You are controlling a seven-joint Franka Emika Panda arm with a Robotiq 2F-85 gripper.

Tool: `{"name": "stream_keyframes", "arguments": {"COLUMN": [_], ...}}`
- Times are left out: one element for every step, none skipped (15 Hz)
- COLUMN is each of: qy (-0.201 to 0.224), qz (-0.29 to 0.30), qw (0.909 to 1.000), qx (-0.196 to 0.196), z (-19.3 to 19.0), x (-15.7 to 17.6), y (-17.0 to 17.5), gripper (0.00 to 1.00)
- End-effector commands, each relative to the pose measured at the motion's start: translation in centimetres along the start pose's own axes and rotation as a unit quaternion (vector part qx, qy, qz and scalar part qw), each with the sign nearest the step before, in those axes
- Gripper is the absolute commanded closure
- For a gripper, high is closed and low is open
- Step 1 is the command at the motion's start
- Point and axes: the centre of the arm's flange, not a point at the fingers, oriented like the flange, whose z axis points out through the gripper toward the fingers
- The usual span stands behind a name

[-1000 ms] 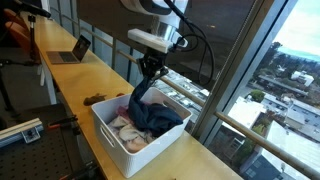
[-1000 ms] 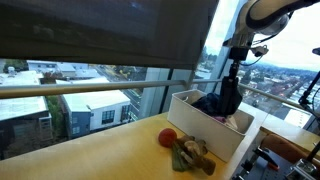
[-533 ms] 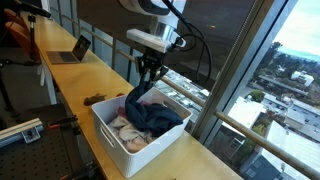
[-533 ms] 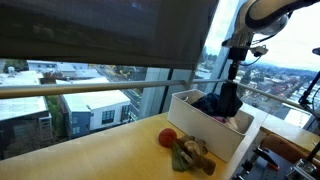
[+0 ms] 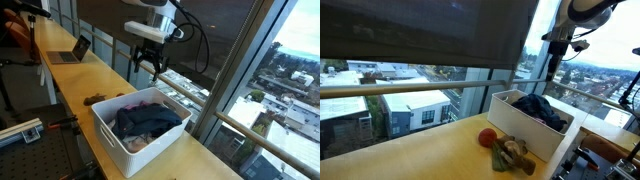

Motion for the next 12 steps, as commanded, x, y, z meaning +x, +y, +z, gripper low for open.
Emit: {"name": "stream_keyframes", "arguments": {"qy": [0.017,0.02,0.022,0.024,0.026,0.029,0.032,0.033,0.034,0.032,0.03,0.027], "qz": [-0.012,-0.017,-0.023,-0.03,-0.038,-0.048,-0.06,-0.071,-0.084,-0.1,-0.114,-0.131], "qw": [0.9997,0.9996,0.9994,0.9991,0.9988,0.9982,0.9974,0.9966,0.9954,0.9939,0.9923,0.9901], "qx": [-0.014,-0.015,-0.015,-0.016,-0.017,-0.02,-0.023,-0.026,-0.029,-0.034,-0.038,-0.044], "z": [-1.7,-1.8,-1.8,-1.6,-1.3,-0.9,-0.5,0.1,0.7,1.5,2.2,3.1], "x": [0.3,0.6,0.8,1.0,1.3,1.5,1.7,1.9,2.0,2.0,2.0,1.8], "y": [-2.5,-3.3,-4.4,-5.5,-6.9,-8.4,-10.0,-11.5,-13.1,-14.7,-16.3,-18.0], "gripper": [0.0,0.0,0.0,0.0,0.0,0.0,0.0,0.0,0.0,0.0,0.0,0.0]}}
